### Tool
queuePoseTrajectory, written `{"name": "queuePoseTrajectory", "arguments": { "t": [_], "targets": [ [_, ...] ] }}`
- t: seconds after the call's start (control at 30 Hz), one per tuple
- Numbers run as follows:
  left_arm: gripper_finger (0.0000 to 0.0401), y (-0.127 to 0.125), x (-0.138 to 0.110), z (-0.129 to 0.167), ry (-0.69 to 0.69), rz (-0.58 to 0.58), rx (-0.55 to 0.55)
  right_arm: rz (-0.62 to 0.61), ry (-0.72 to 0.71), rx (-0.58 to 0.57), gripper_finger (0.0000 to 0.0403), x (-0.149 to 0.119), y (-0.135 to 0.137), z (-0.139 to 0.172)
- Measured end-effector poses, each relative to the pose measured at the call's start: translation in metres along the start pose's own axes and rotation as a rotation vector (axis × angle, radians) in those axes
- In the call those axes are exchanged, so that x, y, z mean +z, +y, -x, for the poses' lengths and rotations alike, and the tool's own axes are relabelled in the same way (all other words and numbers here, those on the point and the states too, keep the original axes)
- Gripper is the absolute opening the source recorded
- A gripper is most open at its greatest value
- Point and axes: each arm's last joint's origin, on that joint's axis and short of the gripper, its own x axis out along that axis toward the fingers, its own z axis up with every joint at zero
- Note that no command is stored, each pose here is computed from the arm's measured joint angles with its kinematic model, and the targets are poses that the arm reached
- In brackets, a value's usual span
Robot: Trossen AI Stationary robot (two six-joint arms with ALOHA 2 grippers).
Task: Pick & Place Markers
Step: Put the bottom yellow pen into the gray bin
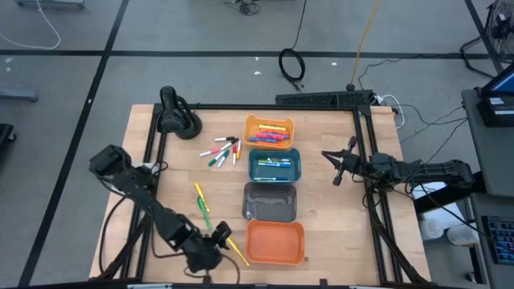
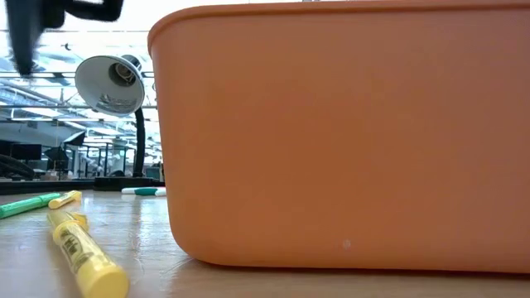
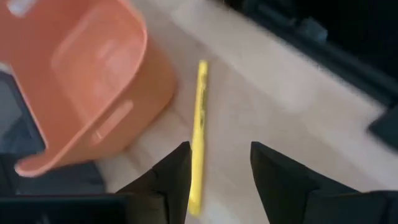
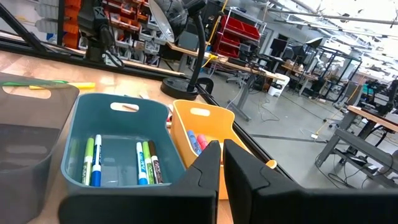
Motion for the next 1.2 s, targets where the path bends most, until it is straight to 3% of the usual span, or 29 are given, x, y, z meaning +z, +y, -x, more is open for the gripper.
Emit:
{"name": "queuePoseTrajectory", "arguments": {
  "t": [0.17,0.33,0.6,1.0,1.2],
  "targets": [
    [0.0170,0.022,-0.007,-0.005,0.029,0.049,0.014,0.000,0.000,0.000,0.0011,0.000,0.000,0.000],
    [0.0170,0.035,-0.025,-0.016,0.022,0.121,-0.056,0.000,0.000,0.000,0.0011,0.000,0.000,0.000],
    [0.0170,0.036,-0.053,-0.030,-0.029,0.133,-0.087,0.000,0.000,0.000,0.0011,0.000,0.000,0.000],
    [0.0170,0.031,-0.068,-0.053,-0.064,0.142,-0.143,0.000,0.000,0.000,0.0011,0.000,0.000,0.000],
    [0.0170,0.037,-0.073,-0.065,-0.084,0.215,-0.206,0.000,0.000,0.000,0.0011,0.000,0.000,0.000]
  ]
}}
